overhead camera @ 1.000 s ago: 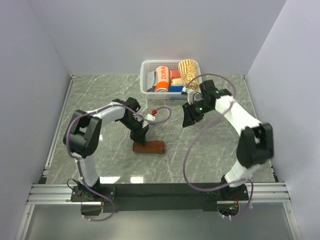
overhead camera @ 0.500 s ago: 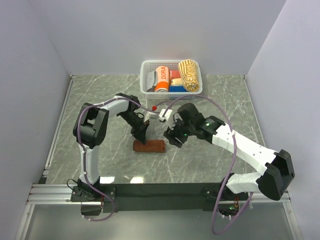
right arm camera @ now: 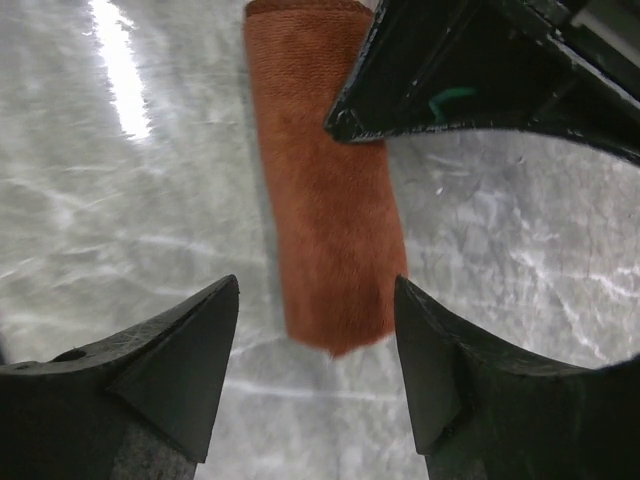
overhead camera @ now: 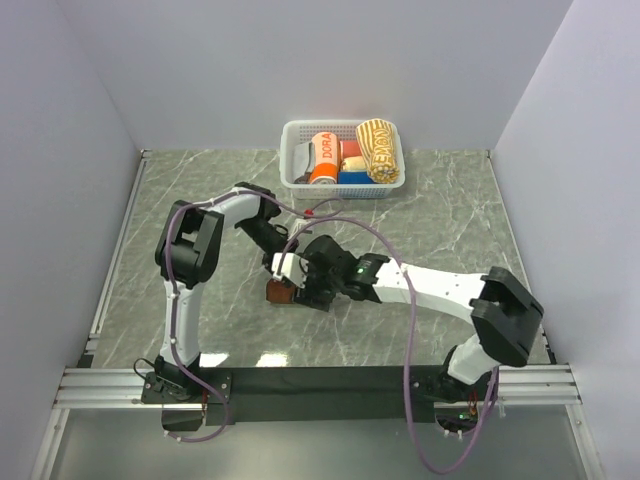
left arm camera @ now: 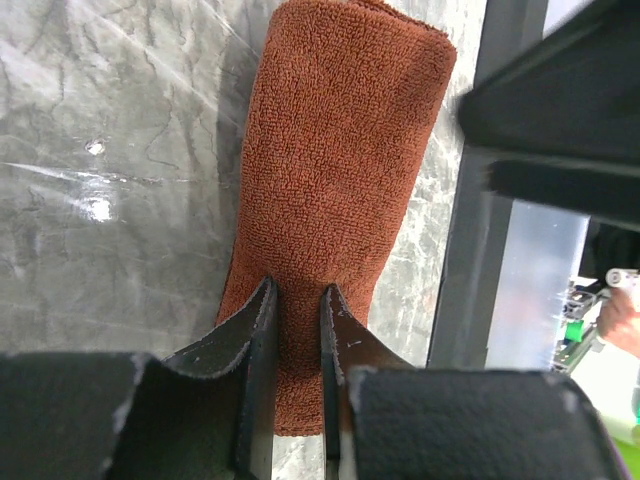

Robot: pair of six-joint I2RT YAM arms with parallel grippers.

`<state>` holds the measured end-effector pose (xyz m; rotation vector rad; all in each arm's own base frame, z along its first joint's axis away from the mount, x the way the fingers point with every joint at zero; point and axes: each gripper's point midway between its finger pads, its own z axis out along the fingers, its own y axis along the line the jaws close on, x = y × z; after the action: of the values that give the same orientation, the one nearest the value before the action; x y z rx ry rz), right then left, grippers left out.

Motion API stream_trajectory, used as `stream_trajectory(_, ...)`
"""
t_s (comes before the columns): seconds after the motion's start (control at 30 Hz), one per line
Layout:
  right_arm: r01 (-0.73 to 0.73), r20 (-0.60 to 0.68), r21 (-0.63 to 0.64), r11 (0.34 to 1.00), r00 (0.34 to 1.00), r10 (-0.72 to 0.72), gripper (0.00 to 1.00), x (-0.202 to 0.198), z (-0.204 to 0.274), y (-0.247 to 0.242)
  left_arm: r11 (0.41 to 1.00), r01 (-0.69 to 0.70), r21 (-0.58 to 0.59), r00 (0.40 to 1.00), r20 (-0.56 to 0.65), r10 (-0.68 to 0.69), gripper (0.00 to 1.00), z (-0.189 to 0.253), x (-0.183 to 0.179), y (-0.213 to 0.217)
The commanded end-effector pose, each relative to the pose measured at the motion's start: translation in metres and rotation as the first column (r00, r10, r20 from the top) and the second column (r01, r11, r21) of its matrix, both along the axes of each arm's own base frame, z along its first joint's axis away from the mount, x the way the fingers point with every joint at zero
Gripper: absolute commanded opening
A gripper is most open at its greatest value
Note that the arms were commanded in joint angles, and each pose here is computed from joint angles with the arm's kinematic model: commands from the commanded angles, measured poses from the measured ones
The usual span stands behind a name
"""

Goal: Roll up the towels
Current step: Roll the towel, then place the rolled towel into the container

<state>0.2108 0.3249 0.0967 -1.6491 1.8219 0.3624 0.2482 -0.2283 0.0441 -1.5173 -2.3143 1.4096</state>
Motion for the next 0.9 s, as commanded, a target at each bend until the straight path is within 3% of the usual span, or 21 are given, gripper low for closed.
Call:
stream_trajectory(0.0, -0.024, 0.104, 0.043, 0.999, 0.994, 0.019, 0.71, 0.020, 0.000, 0.017, 0.983, 0.104, 0.152, 0.991, 0.071, -0.116, 0.11, -0.055, 0.006, 0.030)
stream_trajectory(0.4, -0.081, 0.055, -0.065, 0.995, 0.995, 0.085, 0.68, 0.020, -0.062, 0.017, 0.985, 0.099, 0.138, 0.992, 0.063, -0.109, 0.13, -0.059, 0.017, 0.035)
stream_trajectory(0.63, -0.100, -0.019, -0.110, 0.989, 0.995, 0.099, 0.55, 0.014, -0.081, 0.013, 0.988, 0.086, 0.129, 0.994, 0.052, -0.093, 0.16, -0.062, 0.030, 0.043)
stream_trajectory(0.8, -0.099, -0.128, -0.121, 0.988, 0.988, 0.084, 0.52, 0.010, -0.089, 0.015, 0.996, 0.032, 0.084, 0.997, 0.071, -0.038, 0.15, -0.052, 0.046, 0.045)
stream_trajectory(0.87, -0.109, -0.184, -0.120, 0.987, 0.979, 0.086, 0.43, 0.007, -0.091, 0.015, 0.997, 0.000, 0.075, 0.996, 0.093, -0.007, 0.24, -0.047, 0.051, 0.048)
